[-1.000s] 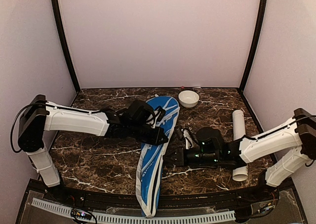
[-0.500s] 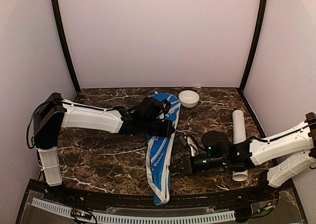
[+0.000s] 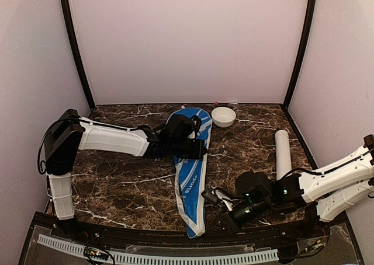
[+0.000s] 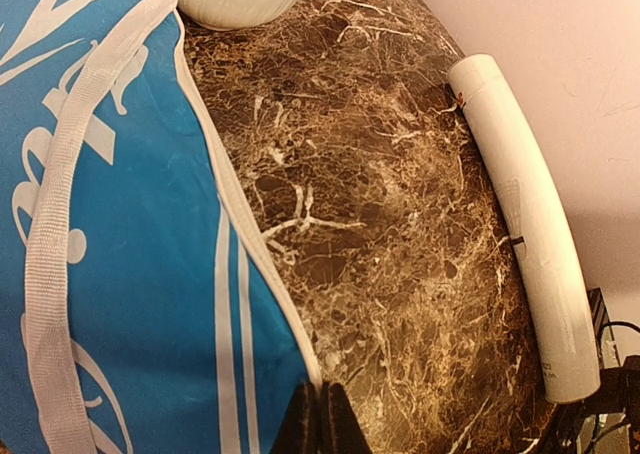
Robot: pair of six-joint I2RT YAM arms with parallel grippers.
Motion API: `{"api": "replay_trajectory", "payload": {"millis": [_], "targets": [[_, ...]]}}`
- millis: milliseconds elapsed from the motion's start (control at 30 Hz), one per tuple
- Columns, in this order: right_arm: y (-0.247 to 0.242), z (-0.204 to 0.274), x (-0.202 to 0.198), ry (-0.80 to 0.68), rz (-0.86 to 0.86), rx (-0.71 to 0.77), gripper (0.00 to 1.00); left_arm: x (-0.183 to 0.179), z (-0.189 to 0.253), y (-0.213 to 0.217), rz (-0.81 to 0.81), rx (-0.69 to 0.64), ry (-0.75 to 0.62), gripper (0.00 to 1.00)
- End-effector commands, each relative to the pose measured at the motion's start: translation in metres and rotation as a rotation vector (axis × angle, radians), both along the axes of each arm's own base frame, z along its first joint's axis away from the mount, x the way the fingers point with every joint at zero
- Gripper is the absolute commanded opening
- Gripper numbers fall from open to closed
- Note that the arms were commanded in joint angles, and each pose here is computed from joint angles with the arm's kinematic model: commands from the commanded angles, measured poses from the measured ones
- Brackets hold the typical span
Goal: Pack up the badminton gear
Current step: Zip the zipper on the racket bag.
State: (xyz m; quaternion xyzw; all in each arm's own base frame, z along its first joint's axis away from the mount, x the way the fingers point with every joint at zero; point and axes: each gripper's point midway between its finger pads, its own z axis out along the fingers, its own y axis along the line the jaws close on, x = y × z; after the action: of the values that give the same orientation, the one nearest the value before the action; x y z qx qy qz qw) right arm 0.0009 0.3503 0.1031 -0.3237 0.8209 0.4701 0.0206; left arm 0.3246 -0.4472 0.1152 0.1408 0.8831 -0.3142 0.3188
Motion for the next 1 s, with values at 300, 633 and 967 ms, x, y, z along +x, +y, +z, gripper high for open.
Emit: {"api": "replay_trajectory", "payload": {"millis": [300, 633, 967], "targets": [[-0.024, -0.011, -0.042, 0.062, 0.173, -0.101, 0.00, 0.038, 0.039, 0.001, 0.091, -0.089, -0.105, 0.00], [-0.042, -0.011, 0.002, -0.044, -0.095, -0.199, 0.24, 0.035, 0.048, -0.011, 0.015, -0.131, -0.124, 0.48], [-0.045, 0.025, 0.051, -0.132, -0.277, -0.094, 0.78, 0.014, 0.103, 0.004, -0.078, -0.162, -0.253, 0.71]]}}
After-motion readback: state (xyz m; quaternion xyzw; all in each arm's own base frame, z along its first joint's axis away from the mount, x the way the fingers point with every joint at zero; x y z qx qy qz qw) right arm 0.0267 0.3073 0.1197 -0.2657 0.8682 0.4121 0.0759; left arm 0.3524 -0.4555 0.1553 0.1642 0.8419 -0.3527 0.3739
